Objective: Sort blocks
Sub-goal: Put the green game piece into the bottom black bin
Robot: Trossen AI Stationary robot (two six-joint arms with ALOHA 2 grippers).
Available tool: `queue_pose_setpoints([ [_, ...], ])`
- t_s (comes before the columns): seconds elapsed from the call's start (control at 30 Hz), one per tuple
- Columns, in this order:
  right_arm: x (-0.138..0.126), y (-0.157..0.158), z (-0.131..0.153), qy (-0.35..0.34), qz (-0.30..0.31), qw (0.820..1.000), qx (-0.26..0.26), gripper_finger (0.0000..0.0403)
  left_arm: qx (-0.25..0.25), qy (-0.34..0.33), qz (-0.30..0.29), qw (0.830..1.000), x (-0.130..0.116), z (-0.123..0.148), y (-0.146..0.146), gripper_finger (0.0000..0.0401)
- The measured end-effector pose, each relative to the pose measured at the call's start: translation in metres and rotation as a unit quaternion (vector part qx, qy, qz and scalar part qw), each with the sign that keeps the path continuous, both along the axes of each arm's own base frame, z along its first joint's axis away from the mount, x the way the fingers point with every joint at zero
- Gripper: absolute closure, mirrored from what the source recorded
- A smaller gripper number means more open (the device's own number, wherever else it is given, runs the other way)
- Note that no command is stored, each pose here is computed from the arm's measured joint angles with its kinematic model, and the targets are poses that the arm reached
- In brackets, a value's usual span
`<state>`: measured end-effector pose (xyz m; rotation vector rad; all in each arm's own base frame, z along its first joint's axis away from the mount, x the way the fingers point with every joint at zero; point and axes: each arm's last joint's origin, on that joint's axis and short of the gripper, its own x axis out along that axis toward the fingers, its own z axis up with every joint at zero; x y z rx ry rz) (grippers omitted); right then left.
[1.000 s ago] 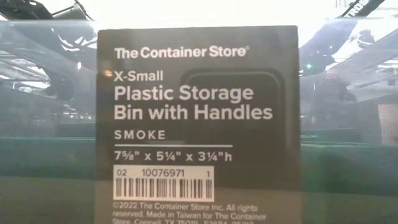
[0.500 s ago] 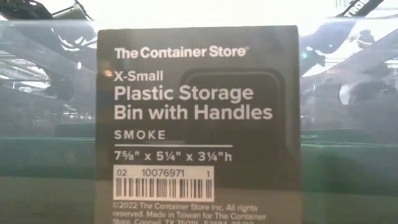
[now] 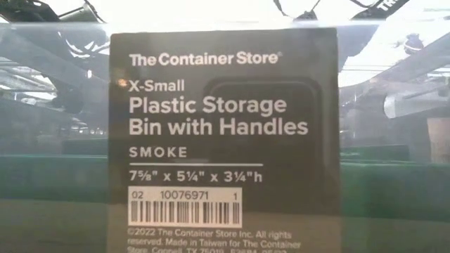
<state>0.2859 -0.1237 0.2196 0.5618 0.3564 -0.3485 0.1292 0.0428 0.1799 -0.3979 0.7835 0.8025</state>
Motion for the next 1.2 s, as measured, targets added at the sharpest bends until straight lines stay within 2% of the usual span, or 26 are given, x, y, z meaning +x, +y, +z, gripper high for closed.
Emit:
queue_pose_setpoints([
  [0.23,0.066,0.037,-0.027,0.029,0.108,0.993,-0.045,0.0099,0.0,-0.001,0.0,1.0,0.0,0.0,0.0,0.0131],
  [0.47,0.135,0.063,-0.041,0.09,0.215,0.964,-0.126,0.0099,0.0,0.0,0.0,1.0,0.0,0.0,0.0,0.0131],
  [0.6,0.161,0.07,-0.05,0.13,0.248,0.95,-0.139,0.0099,-0.001,0.0,0.0,1.0,0.0,0.0,0.0,0.0131],
  [0.8,0.177,0.076,-0.074,0.166,0.269,0.941,-0.123,0.0099,-0.001,0.0,0.0,1.0,0.0,0.0,0.0,0.0131],
  [1.07,0.176,0.079,-0.108,0.224,0.268,0.933,-0.09,0.0103,0.0,0.004,-0.003,1.0,0.0,0.0,0.0,0.0131],
  [1.2,0.174,0.082,-0.114,0.263,0.223,0.932,-0.11,0.0144,0.0,0.004,-0.004,1.0,0.0,0.0,0.0,0.0131],
])
